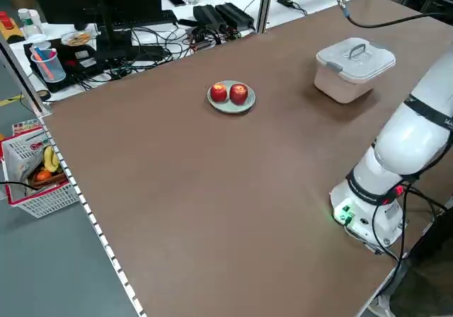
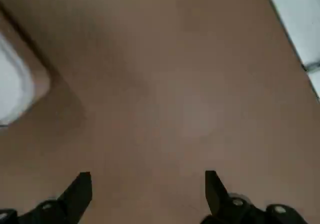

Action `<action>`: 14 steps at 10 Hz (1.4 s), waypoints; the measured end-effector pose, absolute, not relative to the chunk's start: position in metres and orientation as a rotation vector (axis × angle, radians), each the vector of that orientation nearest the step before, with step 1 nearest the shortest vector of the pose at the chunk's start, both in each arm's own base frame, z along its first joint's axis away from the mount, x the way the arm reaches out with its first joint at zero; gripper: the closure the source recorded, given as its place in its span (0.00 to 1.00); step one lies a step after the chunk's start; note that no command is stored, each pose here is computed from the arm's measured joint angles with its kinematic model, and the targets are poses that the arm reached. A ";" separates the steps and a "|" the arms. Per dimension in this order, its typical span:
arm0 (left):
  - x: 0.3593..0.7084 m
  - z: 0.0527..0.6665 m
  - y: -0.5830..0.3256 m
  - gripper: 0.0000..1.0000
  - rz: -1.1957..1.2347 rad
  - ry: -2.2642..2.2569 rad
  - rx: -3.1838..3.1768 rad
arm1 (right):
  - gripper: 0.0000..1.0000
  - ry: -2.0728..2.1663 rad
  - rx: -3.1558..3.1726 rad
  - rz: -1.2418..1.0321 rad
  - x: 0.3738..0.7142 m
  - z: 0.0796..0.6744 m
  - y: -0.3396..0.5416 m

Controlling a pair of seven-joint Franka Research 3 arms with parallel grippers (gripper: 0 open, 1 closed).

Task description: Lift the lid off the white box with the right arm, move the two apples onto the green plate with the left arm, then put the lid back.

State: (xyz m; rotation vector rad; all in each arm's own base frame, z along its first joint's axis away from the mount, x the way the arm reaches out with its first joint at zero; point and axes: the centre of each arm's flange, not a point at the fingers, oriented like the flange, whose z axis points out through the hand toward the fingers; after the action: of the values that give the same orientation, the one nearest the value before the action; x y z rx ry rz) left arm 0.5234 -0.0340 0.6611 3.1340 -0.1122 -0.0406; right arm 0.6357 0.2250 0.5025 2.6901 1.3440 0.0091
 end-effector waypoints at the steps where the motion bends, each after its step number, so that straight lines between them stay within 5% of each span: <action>1: 0.524 0.660 -0.035 0.00 -0.043 -0.115 3.134 | 0.00 1.224 2.730 0.054 0.657 0.502 0.167; 5: 0.527 0.656 -0.033 0.00 -0.046 -0.110 3.142 | 0.00 0.727 2.922 0.112 0.664 0.525 0.003; 10: 0.529 0.655 -0.031 0.00 -0.038 -0.109 3.161 | 0.00 0.419 3.057 0.081 0.565 0.618 0.003; 14: 0.529 0.655 -0.032 0.00 -0.037 -0.113 3.163 | 0.00 0.253 3.083 0.047 0.556 0.615 0.016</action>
State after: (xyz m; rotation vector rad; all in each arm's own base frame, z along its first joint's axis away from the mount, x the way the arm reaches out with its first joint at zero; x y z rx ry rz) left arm 0.5285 -0.0321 0.6553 3.1631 -0.1129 -0.0372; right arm 0.5559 0.0158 0.6150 3.0833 0.2530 0.0472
